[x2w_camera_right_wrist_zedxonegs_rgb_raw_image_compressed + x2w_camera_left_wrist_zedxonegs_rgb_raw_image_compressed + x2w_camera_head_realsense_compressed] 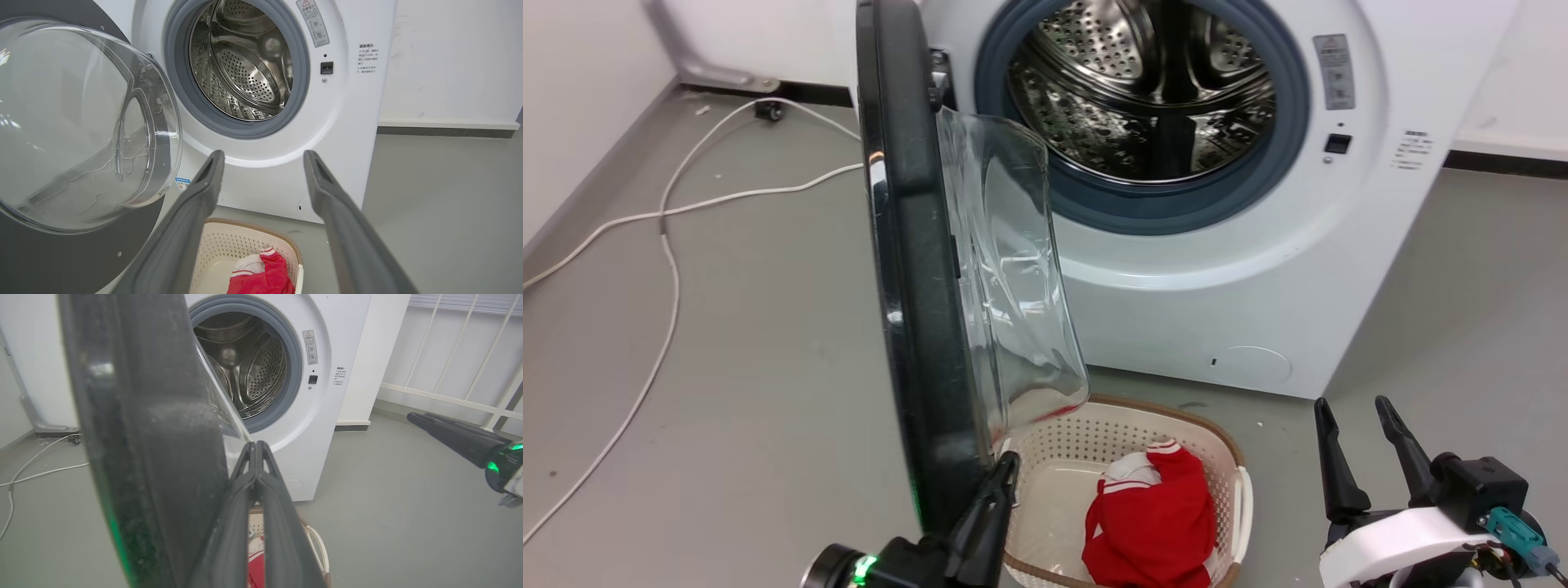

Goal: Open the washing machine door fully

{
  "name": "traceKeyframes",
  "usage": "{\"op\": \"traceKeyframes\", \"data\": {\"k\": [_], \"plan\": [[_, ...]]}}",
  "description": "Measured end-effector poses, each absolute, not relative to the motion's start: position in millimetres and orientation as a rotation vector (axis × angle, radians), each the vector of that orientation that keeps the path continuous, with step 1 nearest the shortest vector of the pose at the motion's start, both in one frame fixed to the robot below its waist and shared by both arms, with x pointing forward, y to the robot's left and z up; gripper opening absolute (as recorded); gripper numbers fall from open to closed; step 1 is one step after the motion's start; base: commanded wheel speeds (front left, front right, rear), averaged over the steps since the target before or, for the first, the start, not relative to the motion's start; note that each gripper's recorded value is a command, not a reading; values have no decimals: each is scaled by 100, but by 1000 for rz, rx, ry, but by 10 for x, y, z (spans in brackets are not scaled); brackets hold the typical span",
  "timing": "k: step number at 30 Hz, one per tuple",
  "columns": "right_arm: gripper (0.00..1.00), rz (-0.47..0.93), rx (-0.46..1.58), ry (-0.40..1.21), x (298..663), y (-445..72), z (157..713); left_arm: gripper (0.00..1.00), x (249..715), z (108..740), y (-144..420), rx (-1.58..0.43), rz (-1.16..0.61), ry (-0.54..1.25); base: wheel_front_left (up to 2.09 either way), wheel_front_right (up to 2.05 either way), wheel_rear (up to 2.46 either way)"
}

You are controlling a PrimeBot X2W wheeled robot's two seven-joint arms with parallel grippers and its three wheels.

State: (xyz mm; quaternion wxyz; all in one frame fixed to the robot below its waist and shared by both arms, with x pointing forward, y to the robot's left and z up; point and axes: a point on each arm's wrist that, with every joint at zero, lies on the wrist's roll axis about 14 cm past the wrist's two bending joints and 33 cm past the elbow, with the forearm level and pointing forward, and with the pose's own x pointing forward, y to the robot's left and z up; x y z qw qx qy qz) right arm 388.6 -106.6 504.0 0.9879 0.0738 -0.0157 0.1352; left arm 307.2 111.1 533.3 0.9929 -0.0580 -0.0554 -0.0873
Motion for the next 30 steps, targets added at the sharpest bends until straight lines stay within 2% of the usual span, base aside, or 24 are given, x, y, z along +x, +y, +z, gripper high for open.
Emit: {"op": "traceKeyframes", "data": {"k": [16,30], "plan": [[100,365,155,10,4028,-715,4927,0,2867,5335,2178,-54,186,-115,0,0,0],[100,348,144,23,4143,-764,4872,0,2947,5322,3111,-21,416,-111,0,0,0]]}}
